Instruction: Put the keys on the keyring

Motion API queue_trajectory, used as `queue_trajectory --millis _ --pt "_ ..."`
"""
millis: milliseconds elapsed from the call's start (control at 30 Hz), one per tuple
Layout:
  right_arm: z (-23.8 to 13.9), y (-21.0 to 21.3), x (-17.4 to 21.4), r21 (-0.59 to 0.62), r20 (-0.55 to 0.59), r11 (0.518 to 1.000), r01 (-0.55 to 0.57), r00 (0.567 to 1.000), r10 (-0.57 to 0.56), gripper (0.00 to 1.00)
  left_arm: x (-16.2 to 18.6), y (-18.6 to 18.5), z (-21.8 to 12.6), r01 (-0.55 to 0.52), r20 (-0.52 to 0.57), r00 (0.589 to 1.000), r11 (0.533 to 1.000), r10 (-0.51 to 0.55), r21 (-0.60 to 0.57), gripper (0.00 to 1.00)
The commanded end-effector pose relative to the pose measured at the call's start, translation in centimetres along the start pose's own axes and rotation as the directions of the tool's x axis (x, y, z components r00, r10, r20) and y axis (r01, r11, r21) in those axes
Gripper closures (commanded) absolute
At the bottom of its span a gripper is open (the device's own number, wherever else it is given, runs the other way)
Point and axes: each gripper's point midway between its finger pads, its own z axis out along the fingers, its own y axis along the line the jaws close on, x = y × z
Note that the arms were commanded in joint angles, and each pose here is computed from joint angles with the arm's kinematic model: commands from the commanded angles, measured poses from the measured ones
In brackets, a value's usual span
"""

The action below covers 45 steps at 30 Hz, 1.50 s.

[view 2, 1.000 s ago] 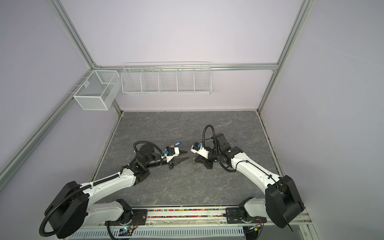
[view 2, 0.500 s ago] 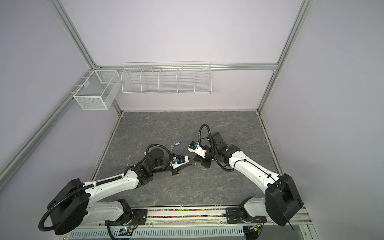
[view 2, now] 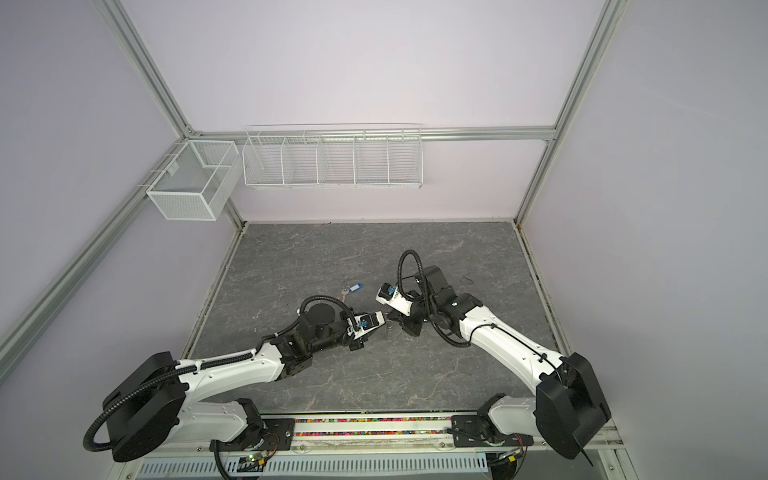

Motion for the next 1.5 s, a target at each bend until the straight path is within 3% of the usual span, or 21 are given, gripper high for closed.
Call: queue_trajectory --millis 0,433,800,1033,1133,1233,1467 --pt "-0.1 0.8 -0.3 -0.023 0.025 1.000 0.018 1.000 -0.017 0.93 -0.2 0.8 0.2 -0.016 -0.003 1.000 0.997 0.016 -0.074 0.76" --pt "0.4 1.0 0.1 -0.044 0.013 0.999 0.014 1.000 -0.013 0.93 -0.3 1.2 0.4 -0.012 -0.009 1.000 0.990 0.011 -0.138 0.77" --pt "0.1 1.1 0.0 -0.023 0.041 0.999 0.048 0.998 -0.047 0.93 0.4 0.0 1.1 -0.012 -0.037 0.999 0.997 0.009 -0.082 0.85" --pt "0.0 1.0 -0.2 -0.011 0.059 0.997 0.072 0.996 -0.071 0.92 0.8 -0.8 1.4 -0.008 -0.047 0.999 0.999 0.006 -0.039 0.98" --pt "-0.2 0.9 -0.4 0.002 0.069 0.997 0.079 0.995 -0.079 0.87 0.7 -0.9 1.3 -0.008 -0.041 0.999 0.999 0.007 -0.036 1.00" --pt "-0.4 0.9 0.0 0.019 0.069 0.995 0.096 0.993 -0.097 0.75 0.4 -0.5 1.0 0.008 -0.014 1.000 0.998 -0.009 -0.062 1.00" --pt "-2.0 0.4 1.1 0.070 0.161 0.991 0.114 0.979 -0.124 0.68 -1.2 0.1 -0.4 0.074 0.108 0.992 0.995 -0.066 -0.073 1.00"
